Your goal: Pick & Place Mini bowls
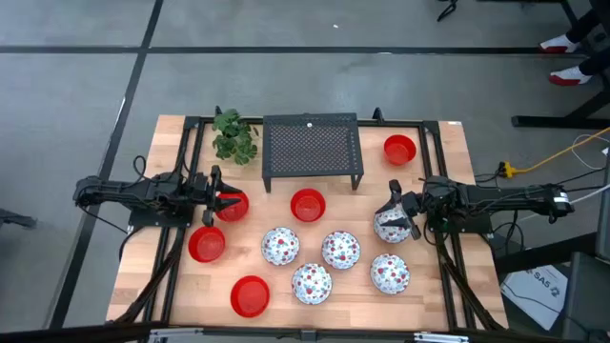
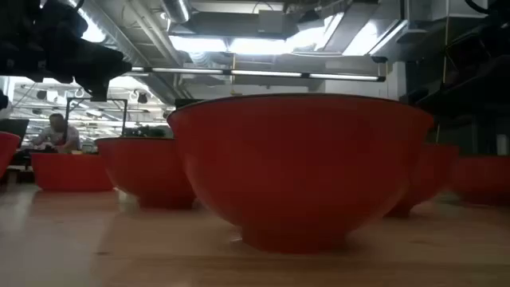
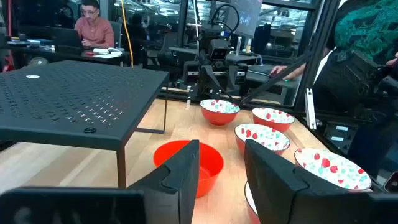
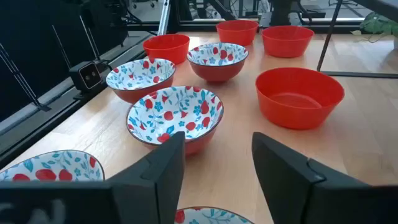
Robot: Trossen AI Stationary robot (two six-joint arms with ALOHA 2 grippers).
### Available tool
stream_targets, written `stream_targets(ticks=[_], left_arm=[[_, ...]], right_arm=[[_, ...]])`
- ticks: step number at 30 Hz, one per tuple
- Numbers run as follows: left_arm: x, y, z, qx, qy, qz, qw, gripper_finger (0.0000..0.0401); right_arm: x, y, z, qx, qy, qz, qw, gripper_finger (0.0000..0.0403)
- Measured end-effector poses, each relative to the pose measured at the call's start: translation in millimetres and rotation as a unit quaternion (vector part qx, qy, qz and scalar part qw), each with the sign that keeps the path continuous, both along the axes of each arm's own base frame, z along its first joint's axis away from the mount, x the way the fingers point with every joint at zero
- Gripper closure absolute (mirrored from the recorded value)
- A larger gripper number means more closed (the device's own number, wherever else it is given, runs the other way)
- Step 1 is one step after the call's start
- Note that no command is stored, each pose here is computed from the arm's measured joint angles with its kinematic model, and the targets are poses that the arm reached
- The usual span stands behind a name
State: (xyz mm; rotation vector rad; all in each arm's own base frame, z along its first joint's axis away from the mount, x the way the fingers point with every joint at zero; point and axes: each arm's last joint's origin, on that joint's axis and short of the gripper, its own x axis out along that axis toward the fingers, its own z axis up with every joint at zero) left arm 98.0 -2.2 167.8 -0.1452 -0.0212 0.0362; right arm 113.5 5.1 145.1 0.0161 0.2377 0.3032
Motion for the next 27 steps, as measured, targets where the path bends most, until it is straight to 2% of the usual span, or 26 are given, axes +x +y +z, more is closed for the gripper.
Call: stream_targets(ticks=[23, 27], left_arm=[[0, 0, 0, 0.0, 0.0, 0.0, 1.0, 0.0278], [0, 0, 0, 0.0, 0.0, 0.0, 1.0, 0.0278]], right_arm=[[0, 0, 0, 0.0, -0.002, 0.001, 1.0, 0.0218], [1, 1, 10, -0.001, -0.025, 0.004, 1.0, 0.0218]])
